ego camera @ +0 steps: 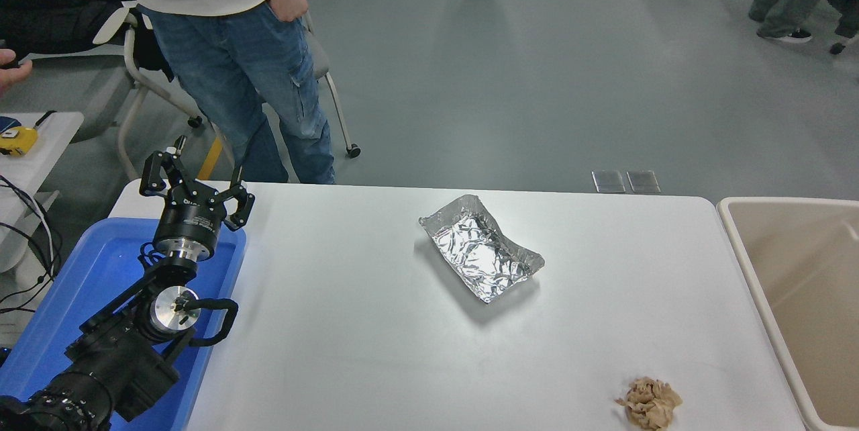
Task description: Dispose of the paper cup in the dustbin
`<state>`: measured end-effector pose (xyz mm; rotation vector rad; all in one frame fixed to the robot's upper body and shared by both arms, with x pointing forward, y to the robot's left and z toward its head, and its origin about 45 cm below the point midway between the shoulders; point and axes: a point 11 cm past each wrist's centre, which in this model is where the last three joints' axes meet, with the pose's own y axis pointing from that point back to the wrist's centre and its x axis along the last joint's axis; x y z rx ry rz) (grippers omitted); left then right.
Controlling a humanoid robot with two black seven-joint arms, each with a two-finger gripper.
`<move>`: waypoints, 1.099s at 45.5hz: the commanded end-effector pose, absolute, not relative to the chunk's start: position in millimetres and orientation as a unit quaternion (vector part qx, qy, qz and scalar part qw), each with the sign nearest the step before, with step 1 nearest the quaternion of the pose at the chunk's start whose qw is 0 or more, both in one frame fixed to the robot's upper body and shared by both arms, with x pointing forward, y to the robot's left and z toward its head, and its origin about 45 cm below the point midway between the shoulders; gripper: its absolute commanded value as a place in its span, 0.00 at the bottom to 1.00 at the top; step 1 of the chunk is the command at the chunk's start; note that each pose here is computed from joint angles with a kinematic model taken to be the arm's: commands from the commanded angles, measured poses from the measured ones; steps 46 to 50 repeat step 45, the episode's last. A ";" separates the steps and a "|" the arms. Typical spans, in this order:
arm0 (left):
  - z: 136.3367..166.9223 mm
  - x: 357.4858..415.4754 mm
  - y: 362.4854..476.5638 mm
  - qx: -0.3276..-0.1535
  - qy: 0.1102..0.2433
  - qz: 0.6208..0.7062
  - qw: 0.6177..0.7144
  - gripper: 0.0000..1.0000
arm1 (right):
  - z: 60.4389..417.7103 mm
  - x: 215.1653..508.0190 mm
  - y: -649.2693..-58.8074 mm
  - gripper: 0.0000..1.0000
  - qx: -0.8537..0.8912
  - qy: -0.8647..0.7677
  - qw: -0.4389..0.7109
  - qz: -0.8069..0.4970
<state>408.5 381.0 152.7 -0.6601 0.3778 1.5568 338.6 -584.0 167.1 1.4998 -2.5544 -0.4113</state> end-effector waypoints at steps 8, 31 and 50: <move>152.8 408.4 381.3 -0.290 0.166 0.685 0.647 1.00 | 180.0 370.0 -471.8 0.99 0.626 -0.772 -0.044 -0.100; 152.7 408.4 381.2 -0.290 0.166 0.685 0.648 1.00 | 167.9 399.6 -392.8 0.99 0.634 -0.761 -0.102 -0.097; 152.4 408.5 380.5 -0.290 0.167 0.684 0.648 1.00 | 160.3 401.1 -374.5 0.99 0.642 -0.751 -0.107 -0.112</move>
